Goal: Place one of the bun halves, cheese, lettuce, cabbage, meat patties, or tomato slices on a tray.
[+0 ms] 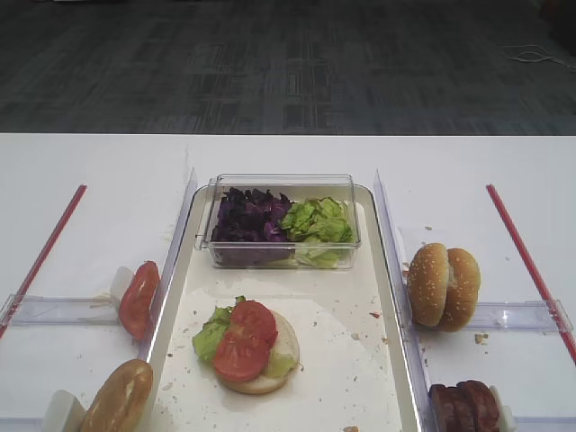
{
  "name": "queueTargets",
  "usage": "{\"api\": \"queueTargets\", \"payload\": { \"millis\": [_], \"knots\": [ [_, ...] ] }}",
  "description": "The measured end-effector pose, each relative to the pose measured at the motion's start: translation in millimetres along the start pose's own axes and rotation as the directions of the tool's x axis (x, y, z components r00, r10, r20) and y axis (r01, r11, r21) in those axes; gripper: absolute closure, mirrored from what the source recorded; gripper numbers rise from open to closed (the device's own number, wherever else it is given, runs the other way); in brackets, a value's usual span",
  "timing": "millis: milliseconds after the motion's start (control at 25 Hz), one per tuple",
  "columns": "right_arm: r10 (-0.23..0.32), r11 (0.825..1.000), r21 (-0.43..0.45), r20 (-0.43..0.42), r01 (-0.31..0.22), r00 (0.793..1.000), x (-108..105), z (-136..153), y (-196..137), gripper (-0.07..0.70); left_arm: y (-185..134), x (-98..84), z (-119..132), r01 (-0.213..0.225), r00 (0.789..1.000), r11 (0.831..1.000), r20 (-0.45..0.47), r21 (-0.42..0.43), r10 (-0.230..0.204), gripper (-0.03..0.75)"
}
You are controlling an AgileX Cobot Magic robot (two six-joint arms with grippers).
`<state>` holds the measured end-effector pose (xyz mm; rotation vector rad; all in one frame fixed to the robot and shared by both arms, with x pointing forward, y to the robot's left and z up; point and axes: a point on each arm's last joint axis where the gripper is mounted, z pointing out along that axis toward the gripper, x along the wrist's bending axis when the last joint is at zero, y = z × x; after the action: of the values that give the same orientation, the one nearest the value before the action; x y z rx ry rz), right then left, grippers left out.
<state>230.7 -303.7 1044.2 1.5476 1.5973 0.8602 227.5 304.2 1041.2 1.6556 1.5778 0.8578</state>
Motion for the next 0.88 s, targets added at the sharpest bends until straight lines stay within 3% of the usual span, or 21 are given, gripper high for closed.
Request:
{"api": "queueTargets", "payload": {
  "millis": [880],
  "knots": [
    [0.000,1.000,0.000,0.000,0.000,1.000,0.0,0.0,0.0,-0.053,-0.2,0.0,-0.2,0.000,1.000,1.000,0.000,-0.002,0.000,0.095]
  ]
}}
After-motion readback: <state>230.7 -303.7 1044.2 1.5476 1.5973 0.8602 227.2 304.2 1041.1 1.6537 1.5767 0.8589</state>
